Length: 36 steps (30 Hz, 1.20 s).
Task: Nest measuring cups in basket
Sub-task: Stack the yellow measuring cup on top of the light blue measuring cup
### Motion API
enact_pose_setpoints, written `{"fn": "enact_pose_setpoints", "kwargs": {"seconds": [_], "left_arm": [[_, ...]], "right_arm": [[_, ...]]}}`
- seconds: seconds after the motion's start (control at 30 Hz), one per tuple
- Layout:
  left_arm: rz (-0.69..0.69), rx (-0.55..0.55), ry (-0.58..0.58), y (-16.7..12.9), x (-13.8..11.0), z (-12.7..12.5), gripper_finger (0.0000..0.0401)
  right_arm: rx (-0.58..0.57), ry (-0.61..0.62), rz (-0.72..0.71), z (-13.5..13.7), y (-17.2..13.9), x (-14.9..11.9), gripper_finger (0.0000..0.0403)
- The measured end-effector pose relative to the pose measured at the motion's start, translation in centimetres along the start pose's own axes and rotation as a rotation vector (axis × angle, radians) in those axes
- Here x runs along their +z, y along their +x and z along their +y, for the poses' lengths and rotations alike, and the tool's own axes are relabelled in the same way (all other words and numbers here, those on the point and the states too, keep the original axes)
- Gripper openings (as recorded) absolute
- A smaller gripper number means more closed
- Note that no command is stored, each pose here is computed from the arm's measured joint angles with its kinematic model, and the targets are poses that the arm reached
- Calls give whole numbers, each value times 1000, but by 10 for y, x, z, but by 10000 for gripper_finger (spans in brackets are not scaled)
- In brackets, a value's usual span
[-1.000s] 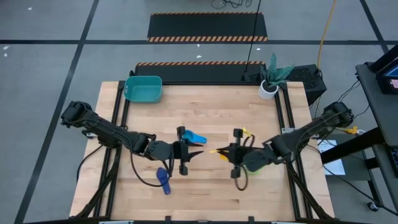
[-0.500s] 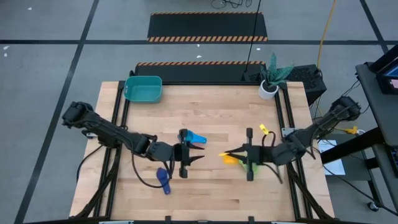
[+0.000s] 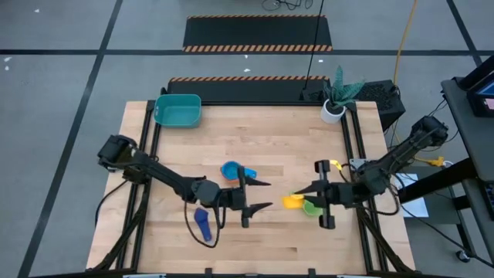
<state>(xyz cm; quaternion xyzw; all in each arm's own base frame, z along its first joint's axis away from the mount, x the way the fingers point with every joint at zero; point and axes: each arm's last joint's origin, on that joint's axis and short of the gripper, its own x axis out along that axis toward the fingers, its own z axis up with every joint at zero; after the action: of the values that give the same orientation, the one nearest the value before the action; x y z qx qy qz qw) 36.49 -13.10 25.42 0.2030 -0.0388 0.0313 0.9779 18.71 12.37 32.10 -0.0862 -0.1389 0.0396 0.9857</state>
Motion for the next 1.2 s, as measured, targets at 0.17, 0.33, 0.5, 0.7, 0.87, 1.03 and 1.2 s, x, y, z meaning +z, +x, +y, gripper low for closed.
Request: {"fn": "enact_pose_setpoints", "kwargs": {"seconds": [0.17,0.33,0.5,0.7,0.87,1.03,1.2], "left_arm": [[-46,36,-21,16,-11,-7,276],[-46,39,-9,47,-8,-19,249],[-11,16,-8,72,-2,-32,220],[-40,70,-56,78,14,-34,185],[-67,69,-69,75,19,-38,155],[-74,72,-73,75,20,-38,127],[-90,76,-90,75,22,-38,110]], "right_arm": [[29,-70,-83,8,-9,7,3],[88,-89,-182,12,-15,7,3],[104,-60,-211,13,-17,8,3],[106,-55,-215,13,-17,8,4],[106,-56,-214,13,-17,8,4],[105,-63,-213,13,-17,8,4],[109,-83,-201,14,-17,7,4]]}}
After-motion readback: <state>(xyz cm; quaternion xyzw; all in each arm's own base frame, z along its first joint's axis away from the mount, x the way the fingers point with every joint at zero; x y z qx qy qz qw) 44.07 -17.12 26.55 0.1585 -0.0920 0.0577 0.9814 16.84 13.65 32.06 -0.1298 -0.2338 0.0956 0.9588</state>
